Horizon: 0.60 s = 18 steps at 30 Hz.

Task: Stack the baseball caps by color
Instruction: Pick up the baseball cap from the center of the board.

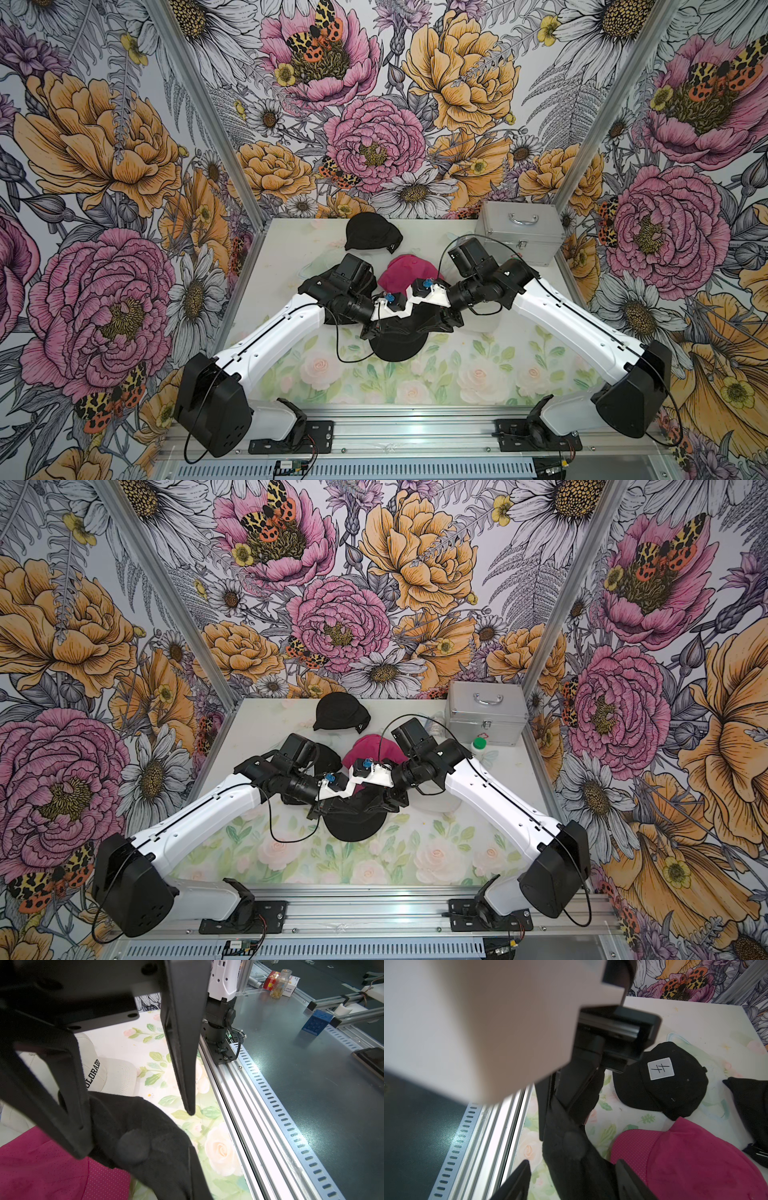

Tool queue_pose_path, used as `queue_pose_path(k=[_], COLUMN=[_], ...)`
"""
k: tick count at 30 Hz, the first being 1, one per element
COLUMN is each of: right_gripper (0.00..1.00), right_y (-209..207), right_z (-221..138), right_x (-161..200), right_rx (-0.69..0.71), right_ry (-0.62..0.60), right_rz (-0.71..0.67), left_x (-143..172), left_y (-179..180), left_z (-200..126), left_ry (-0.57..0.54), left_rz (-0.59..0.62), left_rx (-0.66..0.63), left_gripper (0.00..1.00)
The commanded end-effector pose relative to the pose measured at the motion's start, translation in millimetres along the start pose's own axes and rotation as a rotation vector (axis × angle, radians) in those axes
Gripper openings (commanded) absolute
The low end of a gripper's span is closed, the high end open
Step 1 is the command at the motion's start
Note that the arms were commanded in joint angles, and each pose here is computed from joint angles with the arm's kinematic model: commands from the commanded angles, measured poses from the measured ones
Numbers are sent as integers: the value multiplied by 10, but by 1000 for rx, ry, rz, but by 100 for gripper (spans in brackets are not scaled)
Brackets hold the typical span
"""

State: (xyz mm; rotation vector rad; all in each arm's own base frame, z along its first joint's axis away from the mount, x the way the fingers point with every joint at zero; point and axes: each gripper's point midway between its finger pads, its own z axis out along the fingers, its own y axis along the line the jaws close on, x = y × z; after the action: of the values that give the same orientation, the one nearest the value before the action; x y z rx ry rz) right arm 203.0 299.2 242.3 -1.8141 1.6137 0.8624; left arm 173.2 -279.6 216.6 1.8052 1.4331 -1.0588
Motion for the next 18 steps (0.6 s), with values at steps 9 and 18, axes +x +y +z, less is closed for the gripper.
queue_pose_path(k=[9, 18], right_gripper=[25, 0], right_y=[-118, -159], right_z=[117, -79], right_x=[136, 145], right_rx=[-12, 44], right_ry=[17, -5], right_rz=[61, 90], left_x=[-231, -118], left_y=[176, 472], left_z=[-44, -84], left_ry=[-56, -2], left_rz=[81, 29], left_rx=[-41, -168], left_gripper=[0, 29])
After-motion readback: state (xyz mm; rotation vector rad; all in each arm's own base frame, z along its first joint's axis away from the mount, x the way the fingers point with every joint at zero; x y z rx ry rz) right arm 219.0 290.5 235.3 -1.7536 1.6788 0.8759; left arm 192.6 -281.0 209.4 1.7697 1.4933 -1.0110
